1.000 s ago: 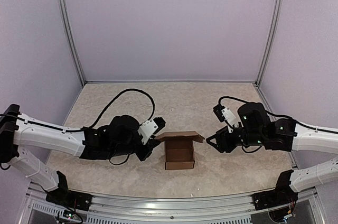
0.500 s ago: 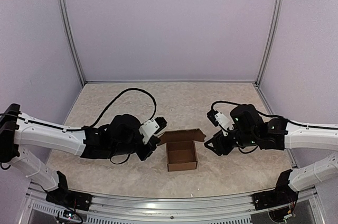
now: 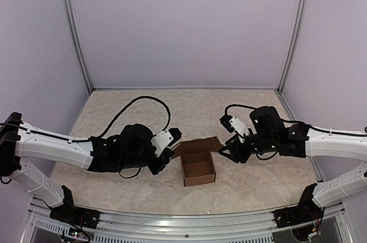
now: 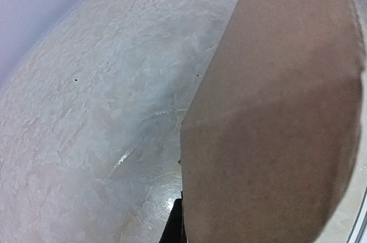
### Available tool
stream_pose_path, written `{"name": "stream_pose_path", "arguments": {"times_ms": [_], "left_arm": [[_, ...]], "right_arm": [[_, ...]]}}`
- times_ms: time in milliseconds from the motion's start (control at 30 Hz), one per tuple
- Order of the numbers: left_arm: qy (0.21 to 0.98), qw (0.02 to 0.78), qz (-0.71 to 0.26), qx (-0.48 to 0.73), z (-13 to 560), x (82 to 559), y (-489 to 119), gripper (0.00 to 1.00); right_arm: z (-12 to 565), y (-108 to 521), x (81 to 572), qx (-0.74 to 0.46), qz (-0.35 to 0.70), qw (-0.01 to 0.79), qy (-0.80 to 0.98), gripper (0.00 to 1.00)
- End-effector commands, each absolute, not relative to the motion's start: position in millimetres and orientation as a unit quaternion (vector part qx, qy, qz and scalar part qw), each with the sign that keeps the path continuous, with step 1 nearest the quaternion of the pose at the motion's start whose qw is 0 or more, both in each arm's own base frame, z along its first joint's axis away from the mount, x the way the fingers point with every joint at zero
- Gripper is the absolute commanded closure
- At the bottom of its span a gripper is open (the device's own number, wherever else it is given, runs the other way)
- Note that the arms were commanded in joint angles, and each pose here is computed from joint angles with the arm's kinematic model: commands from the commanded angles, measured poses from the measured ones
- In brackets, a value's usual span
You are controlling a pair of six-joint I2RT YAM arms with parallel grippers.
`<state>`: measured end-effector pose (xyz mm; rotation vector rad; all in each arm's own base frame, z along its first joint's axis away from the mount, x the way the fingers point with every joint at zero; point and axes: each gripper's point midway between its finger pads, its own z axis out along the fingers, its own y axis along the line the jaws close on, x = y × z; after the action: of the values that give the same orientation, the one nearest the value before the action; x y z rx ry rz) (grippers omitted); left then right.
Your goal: Fold the paper box
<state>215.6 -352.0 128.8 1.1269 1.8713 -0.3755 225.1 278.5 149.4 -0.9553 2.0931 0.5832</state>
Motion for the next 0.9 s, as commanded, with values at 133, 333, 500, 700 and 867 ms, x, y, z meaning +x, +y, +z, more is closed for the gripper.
{"name": "stream_pose_path", "arguments": {"times_ms": [133, 333, 500, 700, 867], "left_arm": [[0.754, 0.441, -0.149, 0.463, 130, 213, -353, 1.00], [0.756, 0.441, -0.147, 0.462, 129, 214, -352, 1.00], [0.756, 0.441, -0.146, 0.461, 131, 215, -353, 1.00], [0.757, 0.440, -0.147, 0.461, 132, 216, -354, 1.00], [0.759, 0.440, -0.147, 0.457, 134, 216, -353, 1.00]], "right_arm": [[159, 292, 232, -0.388, 0.248, 0.385, 0.800, 0.66], [155, 292, 232, -0.395, 0.243, 0.382, 0.800, 0.77], [153, 286, 237, -0.395, 0.219, 0.388, 0.804, 0.79], [151, 282, 242, -0.386, 0.207, 0.400, 0.805, 0.86], [151, 287, 241, -0.386, 0.220, 0.400, 0.802, 0.91]]}}
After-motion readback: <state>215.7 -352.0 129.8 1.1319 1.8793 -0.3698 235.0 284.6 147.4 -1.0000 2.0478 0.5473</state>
